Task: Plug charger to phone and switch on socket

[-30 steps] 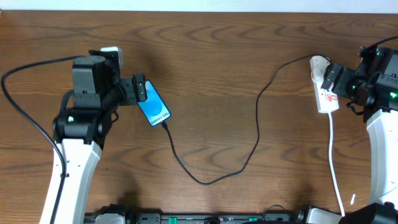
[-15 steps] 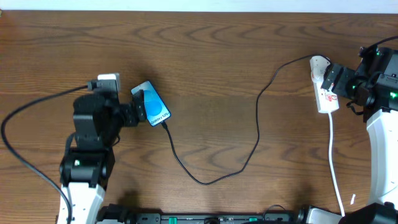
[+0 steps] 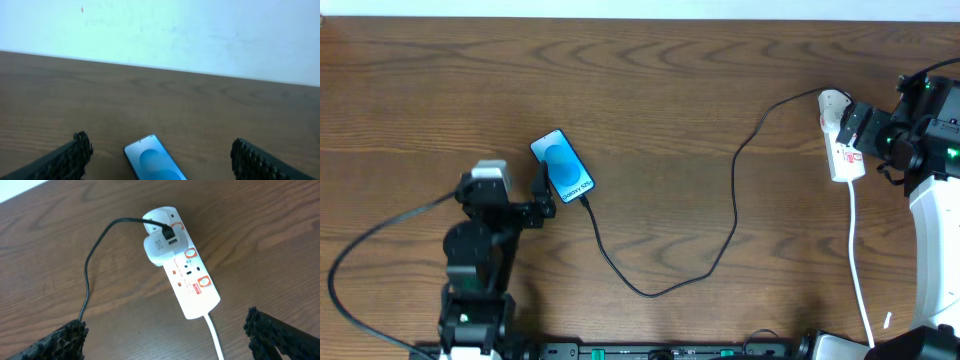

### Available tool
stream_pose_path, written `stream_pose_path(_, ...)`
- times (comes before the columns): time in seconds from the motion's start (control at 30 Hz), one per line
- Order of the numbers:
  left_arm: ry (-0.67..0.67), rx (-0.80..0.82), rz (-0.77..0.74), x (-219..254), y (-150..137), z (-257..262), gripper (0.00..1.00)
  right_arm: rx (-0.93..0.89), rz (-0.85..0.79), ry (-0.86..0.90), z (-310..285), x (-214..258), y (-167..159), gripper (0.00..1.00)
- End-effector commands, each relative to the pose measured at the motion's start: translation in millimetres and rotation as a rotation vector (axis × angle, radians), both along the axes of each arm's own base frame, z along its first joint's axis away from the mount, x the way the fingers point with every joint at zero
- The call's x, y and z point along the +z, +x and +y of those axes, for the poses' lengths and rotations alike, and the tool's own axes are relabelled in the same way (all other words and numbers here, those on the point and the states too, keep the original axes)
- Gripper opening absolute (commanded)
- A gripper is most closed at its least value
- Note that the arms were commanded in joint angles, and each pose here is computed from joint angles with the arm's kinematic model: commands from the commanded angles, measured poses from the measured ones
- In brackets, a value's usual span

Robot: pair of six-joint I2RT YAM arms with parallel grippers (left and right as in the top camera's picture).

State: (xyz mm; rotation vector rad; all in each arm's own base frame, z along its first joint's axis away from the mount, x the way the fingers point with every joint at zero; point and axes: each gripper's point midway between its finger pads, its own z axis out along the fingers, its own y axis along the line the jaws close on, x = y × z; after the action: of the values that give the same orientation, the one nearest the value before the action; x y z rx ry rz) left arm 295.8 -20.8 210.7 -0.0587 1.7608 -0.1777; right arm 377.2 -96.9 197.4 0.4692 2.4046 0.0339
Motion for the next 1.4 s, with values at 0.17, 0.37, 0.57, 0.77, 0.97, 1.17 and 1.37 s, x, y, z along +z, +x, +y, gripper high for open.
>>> stream_pose_path(0.17, 0.004, 0.033, -0.134, -9, -24, 7, 0.91, -0.008, -0.003, 0.010, 1, 1, -1, 0.99)
stream_pose_path(0.37, 0.005, 0.074, -0.183, -16, -34, 14, 0.91, -0.008, -0.003, 0.010, 1, 0, -1, 0.99)
stream_pose_path(0.57, 0.003, 0.088, -0.226, -21, -41, 17, 0.91, -0.008, -0.003, 0.010, 1, 0, -1, 0.99)
stream_pose_path(0.77, 0.002, 0.091, -0.228, -25, -46, 18, 0.91, -0.008, -0.003, 0.010, 1, 0, -1, 0.99)
stream_pose_path(0.97, 0.008, 0.094, -0.193, -35, -49, 19, 0.91, -0.008, -0.003, 0.010, 1, 1, -1, 0.99)
stream_pose_path(1.17, 0.018, 0.093, -0.089, -61, -50, 19, 0.91, -0.008, -0.003, 0.010, 1, 0, -1, 0.99)
stream_pose_path(1.37, 0.026, 0.109, -0.033, -74, -52, 22, 0.91, -0.008, -0.003, 0.010, 1, 1, -1, 0.99)
